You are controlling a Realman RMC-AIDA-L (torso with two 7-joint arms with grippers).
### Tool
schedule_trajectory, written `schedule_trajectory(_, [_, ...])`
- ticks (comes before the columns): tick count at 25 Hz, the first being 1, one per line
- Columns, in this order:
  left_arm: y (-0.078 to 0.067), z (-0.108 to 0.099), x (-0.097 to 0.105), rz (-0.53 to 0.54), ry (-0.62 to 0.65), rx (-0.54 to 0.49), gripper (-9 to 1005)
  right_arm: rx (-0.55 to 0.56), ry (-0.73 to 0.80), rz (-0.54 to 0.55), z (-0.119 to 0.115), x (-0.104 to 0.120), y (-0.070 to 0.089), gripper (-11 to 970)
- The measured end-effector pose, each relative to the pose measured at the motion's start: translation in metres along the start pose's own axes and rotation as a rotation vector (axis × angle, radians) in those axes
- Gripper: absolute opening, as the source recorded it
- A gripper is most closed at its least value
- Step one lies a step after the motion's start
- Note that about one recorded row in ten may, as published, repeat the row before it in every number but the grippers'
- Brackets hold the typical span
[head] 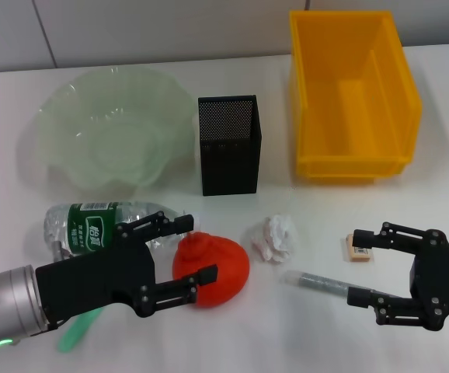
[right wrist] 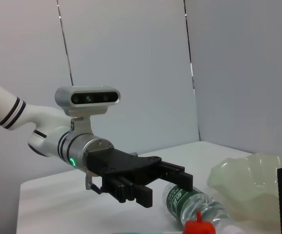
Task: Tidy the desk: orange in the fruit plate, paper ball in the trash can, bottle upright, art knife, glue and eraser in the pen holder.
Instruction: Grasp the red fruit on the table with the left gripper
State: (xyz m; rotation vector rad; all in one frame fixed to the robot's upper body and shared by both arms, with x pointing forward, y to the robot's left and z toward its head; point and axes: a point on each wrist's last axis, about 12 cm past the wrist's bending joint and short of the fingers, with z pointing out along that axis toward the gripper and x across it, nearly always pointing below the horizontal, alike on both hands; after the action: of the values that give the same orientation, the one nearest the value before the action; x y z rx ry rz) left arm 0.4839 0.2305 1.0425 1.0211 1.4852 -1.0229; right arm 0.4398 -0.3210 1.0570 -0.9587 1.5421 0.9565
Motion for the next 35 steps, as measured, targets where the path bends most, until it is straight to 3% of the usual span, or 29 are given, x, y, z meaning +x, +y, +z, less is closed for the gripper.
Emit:
schedule_trajectory(10, [0.004,0.005,0.002,0.011,0.022,-0.031,767,0.001,0.002,-0.003,0.0,0.0,-0.001,805])
schedule_trajectory(23, [0.005,0.011,0.024,0.011,0.147,-0.095,764,0.004,0.004,-0.001,-0.001,0.0,0.0,805])
schedule_trajectory(31, [-0.001,0.017,0.025,0.077,0.153,-0.042,762,0.002,0.0,0.001,0.001,0.0,0.0,806])
schedule_trajectory(35, [0.0,0.021,0.022,0.07,0.127,-0.057,617,-0.002,-0.005,0.005,0.002,0.001,0.0,805])
